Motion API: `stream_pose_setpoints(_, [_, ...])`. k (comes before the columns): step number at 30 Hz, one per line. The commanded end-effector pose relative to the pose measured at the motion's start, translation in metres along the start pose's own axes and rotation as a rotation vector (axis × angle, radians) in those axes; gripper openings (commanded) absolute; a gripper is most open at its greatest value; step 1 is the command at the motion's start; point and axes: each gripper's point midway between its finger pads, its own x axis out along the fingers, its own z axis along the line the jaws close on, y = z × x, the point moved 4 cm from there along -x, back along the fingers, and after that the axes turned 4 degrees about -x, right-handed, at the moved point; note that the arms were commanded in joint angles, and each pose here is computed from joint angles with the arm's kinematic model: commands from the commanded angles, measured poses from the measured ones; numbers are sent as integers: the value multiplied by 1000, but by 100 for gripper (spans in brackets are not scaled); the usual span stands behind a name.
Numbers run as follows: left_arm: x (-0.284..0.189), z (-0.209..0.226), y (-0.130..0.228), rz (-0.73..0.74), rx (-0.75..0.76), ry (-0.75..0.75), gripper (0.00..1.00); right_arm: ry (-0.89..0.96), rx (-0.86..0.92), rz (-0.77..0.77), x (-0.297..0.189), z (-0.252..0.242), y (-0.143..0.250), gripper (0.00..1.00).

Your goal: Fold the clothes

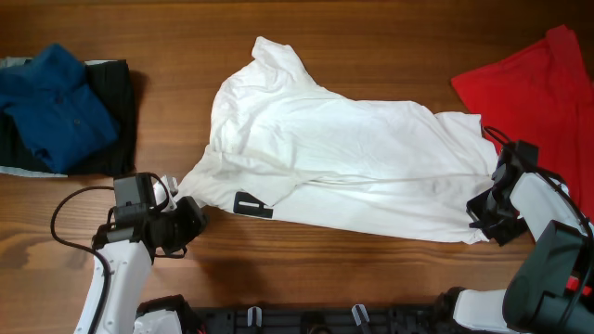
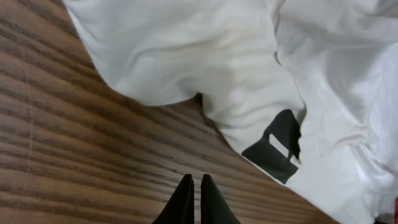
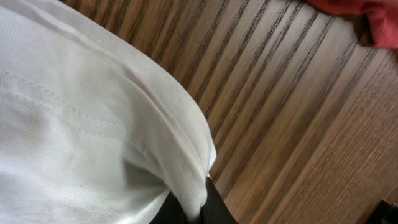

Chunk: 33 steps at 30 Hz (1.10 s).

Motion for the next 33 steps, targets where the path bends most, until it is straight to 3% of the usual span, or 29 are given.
stream_pose_setpoints(1, [10,1,-3,12,-21,18,6,24,-6,7,5,-4,2,4])
stream_pose_setpoints(11, [46,14,-31,-29,-45,-37,7,25,-8,8,5,-4,2,4])
stream_pose_setpoints(16, [45,19,-72,-253,-45,-109,8,26,-11,9,5,-4,2,4])
stream_pose_setpoints(22, [27,1,-121,-527,11,-65,11,27,-13,11,5,-4,2,4])
stream_pose_setpoints(33, [-8,-26,-146,-674,48,17,14,25,-28,7,5,-4,2,4])
